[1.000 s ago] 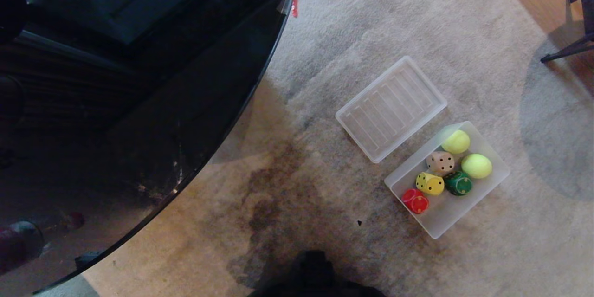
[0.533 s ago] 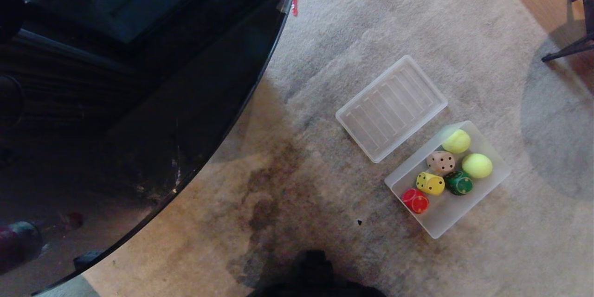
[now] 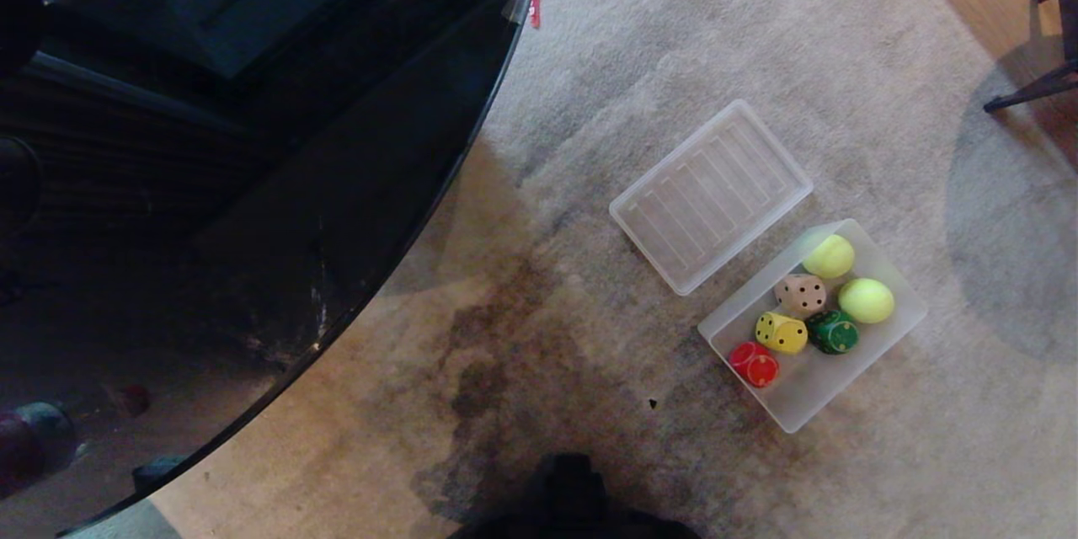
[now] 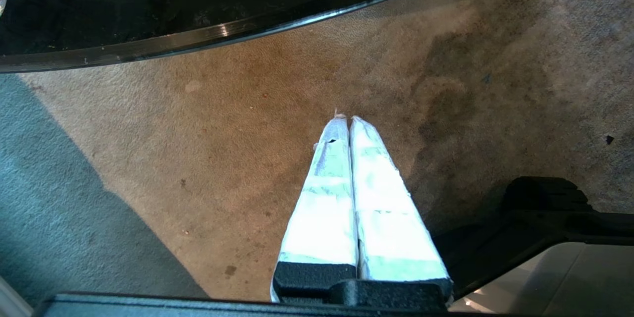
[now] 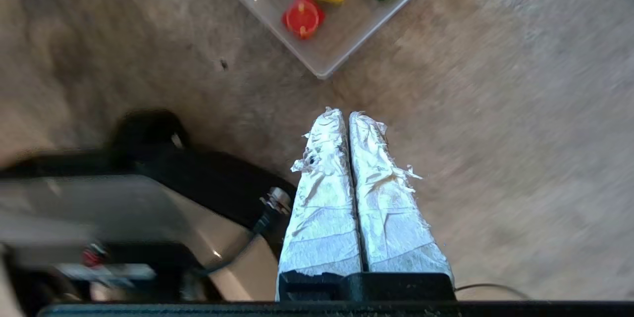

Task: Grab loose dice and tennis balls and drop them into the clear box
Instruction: Close the lid

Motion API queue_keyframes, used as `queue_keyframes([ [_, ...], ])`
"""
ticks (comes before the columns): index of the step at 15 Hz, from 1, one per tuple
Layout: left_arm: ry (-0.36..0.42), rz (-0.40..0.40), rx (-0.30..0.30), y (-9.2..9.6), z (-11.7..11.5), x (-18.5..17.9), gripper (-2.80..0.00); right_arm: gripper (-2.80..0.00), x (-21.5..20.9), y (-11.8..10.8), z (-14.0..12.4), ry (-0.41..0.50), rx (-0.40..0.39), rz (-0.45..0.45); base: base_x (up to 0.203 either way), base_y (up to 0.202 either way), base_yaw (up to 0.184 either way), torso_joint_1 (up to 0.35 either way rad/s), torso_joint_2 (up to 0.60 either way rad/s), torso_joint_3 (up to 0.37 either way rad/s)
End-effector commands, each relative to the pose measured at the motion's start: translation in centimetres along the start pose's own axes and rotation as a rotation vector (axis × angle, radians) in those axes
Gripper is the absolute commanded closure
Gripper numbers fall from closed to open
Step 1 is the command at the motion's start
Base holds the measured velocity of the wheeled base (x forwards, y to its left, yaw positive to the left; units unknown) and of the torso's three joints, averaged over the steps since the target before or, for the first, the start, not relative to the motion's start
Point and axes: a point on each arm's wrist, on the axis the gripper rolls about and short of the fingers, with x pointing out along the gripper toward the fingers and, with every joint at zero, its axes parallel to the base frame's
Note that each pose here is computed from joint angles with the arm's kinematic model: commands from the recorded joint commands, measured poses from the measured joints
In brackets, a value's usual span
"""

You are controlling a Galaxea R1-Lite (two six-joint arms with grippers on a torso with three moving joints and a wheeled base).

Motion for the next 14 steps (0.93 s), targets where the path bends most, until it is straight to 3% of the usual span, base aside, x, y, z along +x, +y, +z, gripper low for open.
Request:
queue_keyframes([
  [1,0.0,0.0,0.0,0.0,0.0,0.0,0.0,0.0,1.4,0.1,2.3,0.082,0.032,-0.003,0.0,0.0,0.0,0.0,0.0,0.0],
  [6,0.0,0.0,0.0,0.0,0.0,0.0,0.0,0.0,10.3,0.3,7.6,0.2,0.155,-0.021,0.0,0.0,0.0,0.0,0.0,0.0],
  [11,0.0,0.0,0.0,0.0,0.0,0.0,0.0,0.0,20.4,0.2,10.0,0.142,0.252,-0.031,0.0,0.0,0.0,0.0,0.0,0.0],
  [14,0.0,0.0,0.0,0.0,0.0,0.0,0.0,0.0,25.7,-0.1,12.0,0.038,0.311,-0.029,0.0,0.0,0.0,0.0,0.0,0.0],
])
